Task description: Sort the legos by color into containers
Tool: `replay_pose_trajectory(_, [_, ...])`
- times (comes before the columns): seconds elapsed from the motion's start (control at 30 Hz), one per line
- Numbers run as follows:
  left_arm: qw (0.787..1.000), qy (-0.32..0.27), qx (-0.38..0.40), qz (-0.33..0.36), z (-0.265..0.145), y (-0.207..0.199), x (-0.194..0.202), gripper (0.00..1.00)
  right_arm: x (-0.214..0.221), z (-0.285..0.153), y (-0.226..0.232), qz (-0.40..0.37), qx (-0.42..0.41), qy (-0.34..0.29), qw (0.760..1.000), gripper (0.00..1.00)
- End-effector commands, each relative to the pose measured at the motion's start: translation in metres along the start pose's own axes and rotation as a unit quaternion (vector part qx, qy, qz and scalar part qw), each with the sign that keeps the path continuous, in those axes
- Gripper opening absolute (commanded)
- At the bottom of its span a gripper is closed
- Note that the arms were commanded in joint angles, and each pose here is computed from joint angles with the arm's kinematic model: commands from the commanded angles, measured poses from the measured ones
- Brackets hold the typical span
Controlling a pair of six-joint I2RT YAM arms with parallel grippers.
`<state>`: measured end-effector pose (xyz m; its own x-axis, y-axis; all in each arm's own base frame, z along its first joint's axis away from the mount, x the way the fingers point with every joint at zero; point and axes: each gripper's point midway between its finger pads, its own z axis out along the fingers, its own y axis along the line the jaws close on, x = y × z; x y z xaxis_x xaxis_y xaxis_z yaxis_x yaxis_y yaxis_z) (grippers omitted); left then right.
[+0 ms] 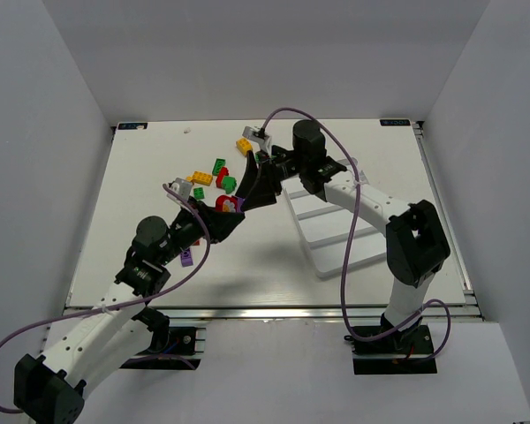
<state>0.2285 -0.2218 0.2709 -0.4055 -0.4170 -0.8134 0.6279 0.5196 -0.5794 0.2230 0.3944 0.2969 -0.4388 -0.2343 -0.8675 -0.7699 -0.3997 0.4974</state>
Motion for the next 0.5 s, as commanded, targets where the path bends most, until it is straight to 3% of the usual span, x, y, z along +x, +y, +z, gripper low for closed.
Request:
replay_pose_trajectory(0.0, [1.000,-0.007,0.014,0.007,0.0003,-0.0052,-0.0026,0.03,-0.0121,0.0027,0.0067,-0.030,-0.012,-0.001,0.999,0.63])
replay_pose_trajectory(0.13, [1.000,-0.006,0.015,0.006,0.0009,-0.0051,-0.0019,0.03,-0.0103,0.0032,0.0063,-0.029,-0.013,0.001,0.999,0.56])
replay_pose_trajectory(0.23, [1.000,-0.004,0.014,0.006,0.0016,-0.0043,-0.0012,0.03,-0.0115,0.0034,0.0062,-0.032,-0.016,0.002,0.999,0.45])
replay_pose_trajectory(0.33, [1.000,-0.006,0.014,0.007,0.0017,-0.0043,-0.0026,0.03,-0.0100,0.0039,0.0064,-0.033,-0.021,0.006,0.999,0.29])
replay_pose_trajectory(0.43, [1.000,-0.013,0.017,0.008,0.0017,-0.0073,-0.0066,0.05,-0.0091,0.0034,0.0093,-0.039,-0.028,0.010,0.999,0.07])
replay_pose_trajectory(0.47, [1.000,-0.015,0.019,0.008,0.0019,-0.0091,-0.0090,0.14,-0.0103,0.0021,0.0093,-0.043,-0.027,0.009,0.999,0.00])
